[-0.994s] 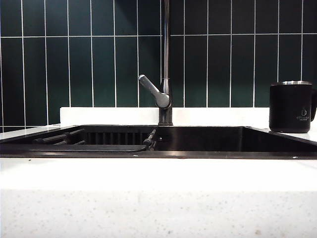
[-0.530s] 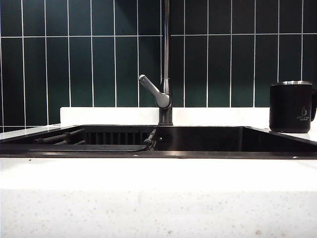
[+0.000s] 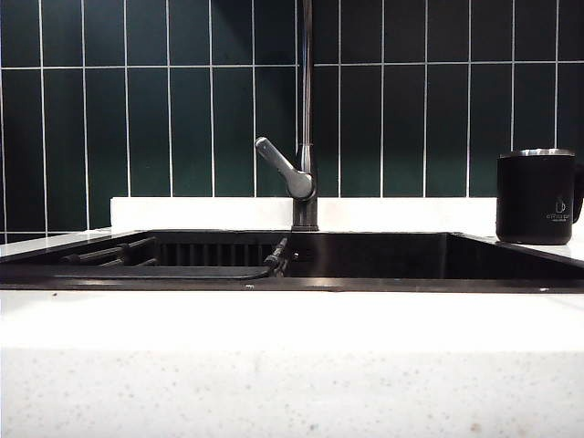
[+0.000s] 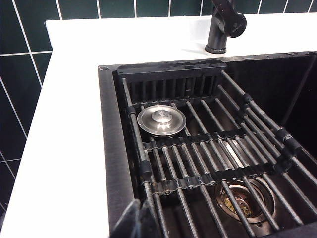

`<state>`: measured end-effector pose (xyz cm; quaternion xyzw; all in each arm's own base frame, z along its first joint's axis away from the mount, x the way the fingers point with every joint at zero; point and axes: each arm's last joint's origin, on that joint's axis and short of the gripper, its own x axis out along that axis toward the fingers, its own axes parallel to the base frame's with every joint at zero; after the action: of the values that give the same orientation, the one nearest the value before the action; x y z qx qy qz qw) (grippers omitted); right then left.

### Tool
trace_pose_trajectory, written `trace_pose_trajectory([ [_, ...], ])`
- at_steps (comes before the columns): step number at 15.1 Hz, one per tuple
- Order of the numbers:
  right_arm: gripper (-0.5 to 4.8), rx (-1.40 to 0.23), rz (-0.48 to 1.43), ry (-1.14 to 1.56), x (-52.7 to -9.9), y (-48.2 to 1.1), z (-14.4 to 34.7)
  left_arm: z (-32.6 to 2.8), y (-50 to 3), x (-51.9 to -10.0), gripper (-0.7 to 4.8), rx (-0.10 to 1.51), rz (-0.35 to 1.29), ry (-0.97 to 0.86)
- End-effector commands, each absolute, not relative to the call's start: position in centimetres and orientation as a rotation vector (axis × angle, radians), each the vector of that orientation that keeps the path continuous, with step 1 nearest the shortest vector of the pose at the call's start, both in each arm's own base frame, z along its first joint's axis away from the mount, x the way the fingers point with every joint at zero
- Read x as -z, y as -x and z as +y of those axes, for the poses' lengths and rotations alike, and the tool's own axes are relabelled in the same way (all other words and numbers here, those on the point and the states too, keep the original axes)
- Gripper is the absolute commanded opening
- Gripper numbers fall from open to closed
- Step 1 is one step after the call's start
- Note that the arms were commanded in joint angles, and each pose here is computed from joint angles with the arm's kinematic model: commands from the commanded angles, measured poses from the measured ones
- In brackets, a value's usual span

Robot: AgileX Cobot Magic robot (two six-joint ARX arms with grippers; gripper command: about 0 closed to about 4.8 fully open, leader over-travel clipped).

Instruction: Pick up the mug next to the sink, go to the faucet to get some water, pour the water into the sink, and finally put the mug back to its place.

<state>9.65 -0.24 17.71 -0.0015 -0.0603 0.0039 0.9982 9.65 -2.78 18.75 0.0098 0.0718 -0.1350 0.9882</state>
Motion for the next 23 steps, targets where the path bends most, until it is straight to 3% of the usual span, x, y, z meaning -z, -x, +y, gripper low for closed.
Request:
trace_pose_trajectory([
  [1,-0.06,-0.007,-0.136,0.006,-17.9,-9.6,-0.2,-2.8,-9.7,-18.8,-0.05,0.268,0.137,-0.012],
  [12,-0.06,-0.007,-0.136,0.006,-17.9,-9.6,-0.2,-2.5,-9.3,-18.9,-0.06,0.207,0.091,-0.008],
  [23,-0.06,-0.007,-0.137,0.006,-17.9,-9.6,-0.2,-2.3,-9.5,-15.8,-0.05,0.151,0.073,-0.007],
])
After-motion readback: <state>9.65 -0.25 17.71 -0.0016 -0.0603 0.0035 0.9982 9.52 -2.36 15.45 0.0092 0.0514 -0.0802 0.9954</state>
